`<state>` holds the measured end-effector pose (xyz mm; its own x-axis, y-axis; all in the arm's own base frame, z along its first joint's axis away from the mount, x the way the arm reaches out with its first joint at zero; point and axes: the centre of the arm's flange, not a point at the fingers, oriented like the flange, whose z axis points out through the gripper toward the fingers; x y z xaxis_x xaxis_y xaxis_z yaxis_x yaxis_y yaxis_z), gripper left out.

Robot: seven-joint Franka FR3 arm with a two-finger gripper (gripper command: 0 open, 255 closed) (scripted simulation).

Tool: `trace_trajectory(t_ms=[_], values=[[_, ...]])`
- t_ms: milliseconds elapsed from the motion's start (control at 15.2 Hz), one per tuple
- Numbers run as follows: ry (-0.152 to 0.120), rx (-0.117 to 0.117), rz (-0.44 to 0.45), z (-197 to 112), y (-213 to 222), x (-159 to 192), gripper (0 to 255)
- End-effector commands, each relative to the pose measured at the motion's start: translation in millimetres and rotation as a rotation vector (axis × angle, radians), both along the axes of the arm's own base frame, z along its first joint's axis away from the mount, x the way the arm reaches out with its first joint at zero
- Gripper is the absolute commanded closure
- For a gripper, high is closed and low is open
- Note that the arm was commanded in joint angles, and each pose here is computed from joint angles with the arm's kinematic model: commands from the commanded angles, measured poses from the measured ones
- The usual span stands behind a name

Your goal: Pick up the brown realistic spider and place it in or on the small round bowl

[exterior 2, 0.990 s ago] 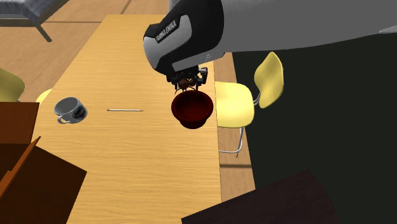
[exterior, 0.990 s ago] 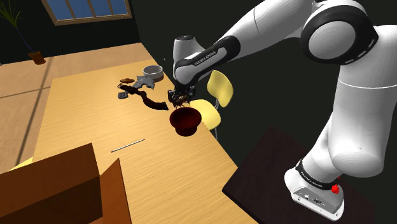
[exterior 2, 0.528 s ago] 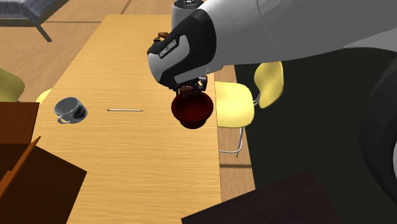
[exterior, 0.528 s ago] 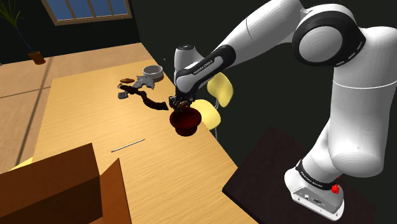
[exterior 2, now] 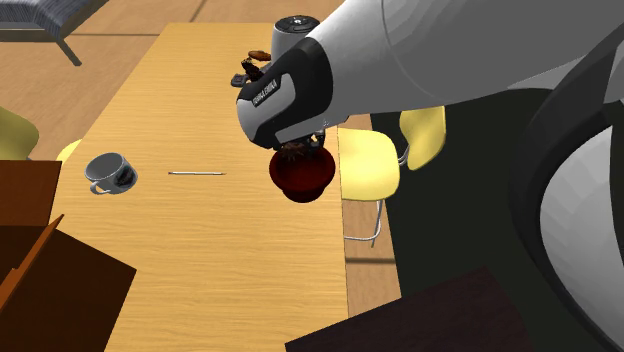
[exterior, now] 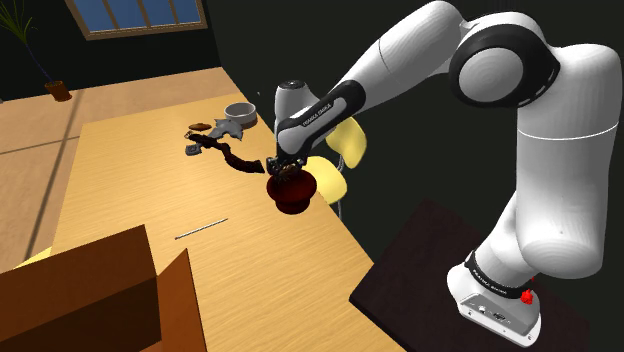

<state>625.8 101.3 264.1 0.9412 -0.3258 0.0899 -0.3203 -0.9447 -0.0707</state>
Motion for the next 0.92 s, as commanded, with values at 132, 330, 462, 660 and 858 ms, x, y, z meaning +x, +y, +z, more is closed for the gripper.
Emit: trace_trajectory(t_ms=[132,330,462,660,858], values=[[0.000,0.000,0.000,-0.2,0.1,0.0,255],[0.000,0.000,0.000,-0.2,0.1,0.0,0],[0.000,0.000,0.000,-0.2,0.1,0.0,0],[0.000,0.000,0.000,12.9,-0.4,-1.5,0],[0.000,0.000,0.000,49.5,-1.8,-5.5,0]])
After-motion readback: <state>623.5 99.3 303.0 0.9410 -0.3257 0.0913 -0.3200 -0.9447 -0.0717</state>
